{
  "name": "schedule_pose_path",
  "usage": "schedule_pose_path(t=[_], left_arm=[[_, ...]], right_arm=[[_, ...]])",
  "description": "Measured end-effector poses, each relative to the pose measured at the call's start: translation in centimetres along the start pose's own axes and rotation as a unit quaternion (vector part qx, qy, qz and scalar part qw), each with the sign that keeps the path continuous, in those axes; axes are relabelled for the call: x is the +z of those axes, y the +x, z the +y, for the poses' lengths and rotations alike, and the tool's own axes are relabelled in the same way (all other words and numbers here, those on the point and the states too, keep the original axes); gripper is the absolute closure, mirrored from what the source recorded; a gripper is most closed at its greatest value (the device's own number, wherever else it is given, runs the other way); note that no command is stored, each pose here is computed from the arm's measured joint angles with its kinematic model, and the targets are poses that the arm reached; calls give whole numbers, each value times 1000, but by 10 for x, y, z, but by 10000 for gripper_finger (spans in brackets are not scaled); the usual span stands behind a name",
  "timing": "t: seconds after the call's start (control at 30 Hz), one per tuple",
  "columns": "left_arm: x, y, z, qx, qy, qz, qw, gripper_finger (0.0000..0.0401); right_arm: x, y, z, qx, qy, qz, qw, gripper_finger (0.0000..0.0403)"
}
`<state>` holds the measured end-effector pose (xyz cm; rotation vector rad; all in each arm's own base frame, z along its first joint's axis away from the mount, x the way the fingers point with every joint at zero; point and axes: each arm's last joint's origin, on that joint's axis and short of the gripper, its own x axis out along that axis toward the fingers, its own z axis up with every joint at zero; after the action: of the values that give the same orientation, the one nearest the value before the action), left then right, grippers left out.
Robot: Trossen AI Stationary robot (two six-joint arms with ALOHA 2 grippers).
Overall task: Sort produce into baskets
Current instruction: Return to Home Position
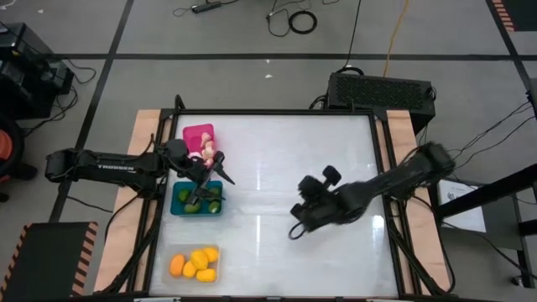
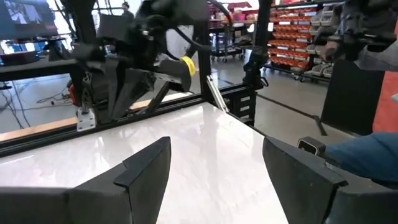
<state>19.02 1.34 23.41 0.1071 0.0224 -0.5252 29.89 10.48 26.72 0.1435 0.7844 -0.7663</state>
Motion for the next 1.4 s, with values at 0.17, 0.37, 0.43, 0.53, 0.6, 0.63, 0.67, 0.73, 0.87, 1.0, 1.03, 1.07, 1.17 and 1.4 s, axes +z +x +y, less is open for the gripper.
schedule_pose_path(t=[0.17, 0.37, 0.43, 0.53, 0.6, 0.63, 0.67, 0.73, 0.87, 1.0, 1.03, 1.07, 1.17, 1.4], left_arm=[[0, 0, 2, 29, 2, 2, 1000, 138], [1, 0, 2, 36, 5, -2, 999, 138], [2, 0, 3, 41, 6, -3, 999, 138], [2, 0, 3, 52, 7, -3, 999, 138], [2, 0, 3, 56, 8, -4, 998, 138], [2, 0, 4, 60, 9, -4, 998, 138], [3, 0, 4, 62, 11, -6, 998, 138], [4, 0, 5, 70, 15, -11, 997, 138], [6, -1, 7, 104, 1, -19, 994, 139], [9, -4, 6, 115, -2, -25, 993, 150], [10, -5, 5, 115, -2, -25, 993, 156], [11, -6, 5, 115, 0, -28, 993, 163], [14, -10, 2, 115, 1, -29, 993, 187], [23, -21, -6, 122, 10, -43, 992, 246]], right_arm=[[-20, 19, -33, 122, 90, -44, 987, 402], [-49, 42, -64, 185, 153, -54, 969, 402], [-57, 46, -72, 194, 162, -51, 966, 402], [-62, 46, -80, 213, 176, -57, 960, 402], [-63, 45, -84, 221, 185, -68, 955, 402], [-64, 45, -86, 224, 186, -72, 954, 402], [-65, 45, -87, 228, 185, -74, 953, 402], [-63, 45, -90, 233, 187, -78, 951, 402], [-58, 47, -94, 247, 178, -81, 949, 403], [-51, 47, -98, 271, 166, -90, 944, 403], [-50, 48, -99, 271, 164, -89, 944, 403], [-50, 49, -100, 269, 162, -90, 945, 403], [-49, 51, -102, 264, 154, -93, 948, 403], [-50, 51, -102, 271, 140, -89, 948, 403]])
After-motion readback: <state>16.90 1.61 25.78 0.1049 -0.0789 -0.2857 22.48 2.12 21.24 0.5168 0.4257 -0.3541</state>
